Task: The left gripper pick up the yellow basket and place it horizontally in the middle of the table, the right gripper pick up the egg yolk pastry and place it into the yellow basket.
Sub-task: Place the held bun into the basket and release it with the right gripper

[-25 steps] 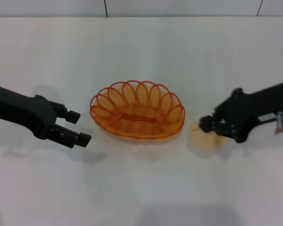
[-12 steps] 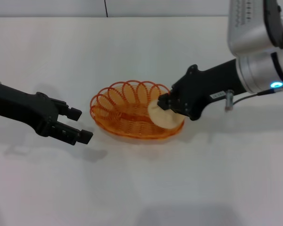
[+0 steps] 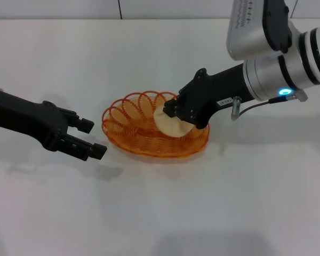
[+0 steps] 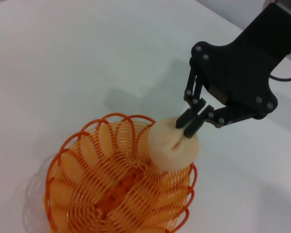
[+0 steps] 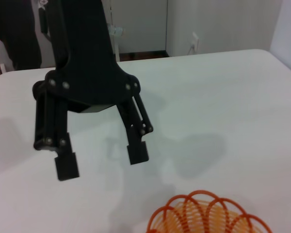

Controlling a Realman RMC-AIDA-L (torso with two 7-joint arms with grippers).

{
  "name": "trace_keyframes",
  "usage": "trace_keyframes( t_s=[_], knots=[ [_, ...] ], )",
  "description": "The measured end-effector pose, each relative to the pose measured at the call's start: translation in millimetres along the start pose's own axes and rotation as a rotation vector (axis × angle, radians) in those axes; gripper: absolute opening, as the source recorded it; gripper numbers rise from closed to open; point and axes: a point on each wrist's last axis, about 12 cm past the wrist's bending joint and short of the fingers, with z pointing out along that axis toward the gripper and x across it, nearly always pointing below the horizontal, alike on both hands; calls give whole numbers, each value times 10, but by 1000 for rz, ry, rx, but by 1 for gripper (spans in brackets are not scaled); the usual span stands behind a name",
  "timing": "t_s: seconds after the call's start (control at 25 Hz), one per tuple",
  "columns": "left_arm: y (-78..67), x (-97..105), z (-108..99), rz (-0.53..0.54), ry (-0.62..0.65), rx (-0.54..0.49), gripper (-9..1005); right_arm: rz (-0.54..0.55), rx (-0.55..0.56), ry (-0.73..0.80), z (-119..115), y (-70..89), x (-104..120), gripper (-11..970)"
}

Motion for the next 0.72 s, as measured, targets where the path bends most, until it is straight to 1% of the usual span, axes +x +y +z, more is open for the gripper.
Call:
trace_keyframes(
  t_s=[0.24,0.44,0.72],
  knots=[
    [4,-2,0,0,-2,-4,880,4,9,-17,1,-13,-22,29],
    [14,-4,0,0,-5,-12,880,1,10,-20,2,-15,-23,177],
    [13,13,-7,-5,-12,-14,880,11,18,-41,-19,-16,-22,347]
  ],
)
